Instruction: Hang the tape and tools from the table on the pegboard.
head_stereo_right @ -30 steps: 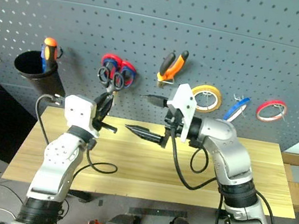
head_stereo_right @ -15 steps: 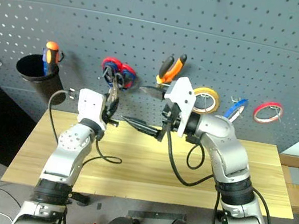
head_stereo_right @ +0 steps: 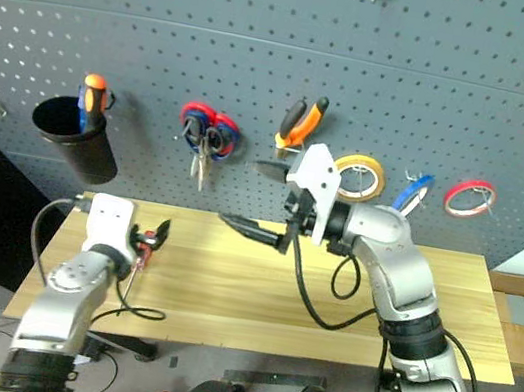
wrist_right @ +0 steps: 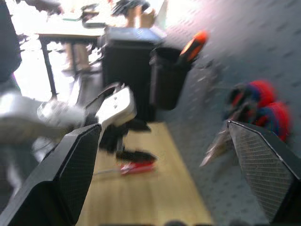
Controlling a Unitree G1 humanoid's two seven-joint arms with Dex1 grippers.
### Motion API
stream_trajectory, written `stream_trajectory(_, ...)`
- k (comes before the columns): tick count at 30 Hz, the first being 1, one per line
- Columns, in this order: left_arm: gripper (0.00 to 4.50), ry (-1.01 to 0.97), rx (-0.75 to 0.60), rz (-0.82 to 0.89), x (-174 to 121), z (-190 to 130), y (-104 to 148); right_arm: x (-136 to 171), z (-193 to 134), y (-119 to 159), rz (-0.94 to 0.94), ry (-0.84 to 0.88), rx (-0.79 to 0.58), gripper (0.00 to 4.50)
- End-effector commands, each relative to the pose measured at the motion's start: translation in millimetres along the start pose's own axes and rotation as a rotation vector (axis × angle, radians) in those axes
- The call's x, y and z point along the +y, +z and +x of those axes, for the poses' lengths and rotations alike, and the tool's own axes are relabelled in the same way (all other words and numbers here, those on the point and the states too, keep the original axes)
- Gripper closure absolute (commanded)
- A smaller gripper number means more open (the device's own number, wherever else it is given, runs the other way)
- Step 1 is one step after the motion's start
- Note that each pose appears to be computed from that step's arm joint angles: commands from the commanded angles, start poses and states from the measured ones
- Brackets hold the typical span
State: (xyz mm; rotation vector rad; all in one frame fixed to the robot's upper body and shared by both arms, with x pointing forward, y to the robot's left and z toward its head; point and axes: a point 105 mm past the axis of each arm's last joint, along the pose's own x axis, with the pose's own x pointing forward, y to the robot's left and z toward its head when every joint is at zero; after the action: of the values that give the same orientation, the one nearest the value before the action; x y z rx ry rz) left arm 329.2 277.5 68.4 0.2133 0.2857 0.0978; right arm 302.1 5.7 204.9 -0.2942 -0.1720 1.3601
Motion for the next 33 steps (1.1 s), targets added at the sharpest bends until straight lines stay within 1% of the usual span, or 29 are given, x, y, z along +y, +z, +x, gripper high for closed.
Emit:
stream_trajectory(1, 0.46, -0.006, 0.103, -0.028, 8, 0, 0, 1, 12, -14, 0.019, -0.046, 0.048, 0.0)
stream_trajectory(4, 0.46, -0.021, 0.262, -0.01, 14, 3, -22, 6, 24, -42, 0.062, -0.081, 0.111, 0.0)
stream_trajectory(5, 0.46, -0.022, 0.292, 0.003, 14, 4, -27, 9, 26, -51, 0.073, -0.082, 0.136, 0.0)
stream_trajectory(8, 0.46, -0.034, 0.34, 0.002, 10, 7, -35, 15, 29, -61, 0.082, -0.081, 0.17, 0.0)
stream_trajectory(11, 0.46, -0.036, 0.425, -0.032, 4, 13, -51, 15, 28, -72, 0.107, -0.108, 0.208, 0.0)
stream_trajectory(13, 0.46, -0.03, 0.446, -0.022, 4, 18, -57, 19, 27, -79, 0.093, -0.092, 0.226, 0.0)
stream_trajectory(16, 0.46, -0.035, 0.45, -0.054, 0, 26, -57, 24, 25, -85, 0.084, -0.074, 0.248, 0.0)
stream_trajectory(18, 0.46, -0.042, 0.446, -0.074, -4, 32, -56, 26, 24, -87, 0.083, -0.069, 0.254, 0.0)
stream_trajectory(20, 0.46, -0.041, 0.439, -0.039, -5, 37, -55, 27, 24, -87, 0.089, -0.065, 0.255, 0.0)
stream_trajectory(22, 0.46, -0.044, 0.446, -0.047, -7, 40, -56, 29, 24, -86, 0.09, -0.063, 0.253, 0.0)
stream_trajectory(25, 0.46, -0.056, 0.506, -0.077, -12, 41, -63, 30, 24, -85, 0.09, -0.06, 0.251, 0.0)
stream_trajectory(28, 1.05, -0.037, 0.518, -0.083, -10, 41, -64, 29, 24, -84, 0.09, -0.064, 0.248, 0.0)
stream_trajectory(31, 2.02, -0.044, 0.513, -0.092, -10, 39, -63, 27, 24, -82, 0.091, -0.071, 0.244, 0.0)
stream_trajectory(33, 2.79, -0.047, 0.484, -0.083, -8, 36, -60, 26, 25, -80, 0.098, -0.08, 0.238, 0.0)
